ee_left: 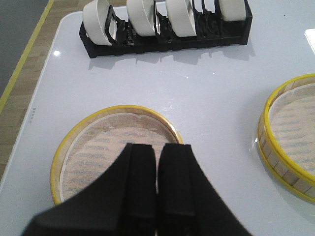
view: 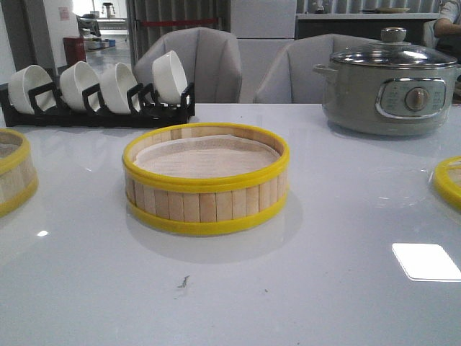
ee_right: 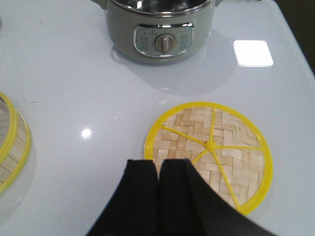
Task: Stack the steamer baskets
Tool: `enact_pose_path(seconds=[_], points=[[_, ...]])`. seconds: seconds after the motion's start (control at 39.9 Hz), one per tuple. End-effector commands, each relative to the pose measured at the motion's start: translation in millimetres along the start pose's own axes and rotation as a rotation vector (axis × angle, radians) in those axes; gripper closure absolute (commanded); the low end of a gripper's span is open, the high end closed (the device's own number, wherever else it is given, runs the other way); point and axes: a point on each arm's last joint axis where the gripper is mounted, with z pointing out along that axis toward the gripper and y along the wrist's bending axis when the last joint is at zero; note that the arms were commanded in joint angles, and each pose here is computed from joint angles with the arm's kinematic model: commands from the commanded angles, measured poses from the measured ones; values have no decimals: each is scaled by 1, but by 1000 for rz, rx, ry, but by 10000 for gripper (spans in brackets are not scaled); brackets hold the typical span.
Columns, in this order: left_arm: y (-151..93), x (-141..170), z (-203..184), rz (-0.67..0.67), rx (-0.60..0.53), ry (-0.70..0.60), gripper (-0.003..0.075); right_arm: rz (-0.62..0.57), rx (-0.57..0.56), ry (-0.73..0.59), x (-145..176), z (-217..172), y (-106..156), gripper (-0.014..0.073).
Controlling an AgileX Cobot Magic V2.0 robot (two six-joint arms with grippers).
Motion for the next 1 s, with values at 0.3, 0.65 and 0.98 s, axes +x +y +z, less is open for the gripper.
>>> enact_pose_path(seconds=[0.3, 0.65, 0.98], points=[[0, -14, -11, 5, 3, -93, 634, -7, -9, -97, -22, 7, 2, 538], [0, -13, -7, 20, 2, -85, 338, -40, 12, -107, -22, 9, 1, 56], [-13, -2, 62, -3, 44, 114, 224, -40, 13, -87, -21, 15, 1, 56]])
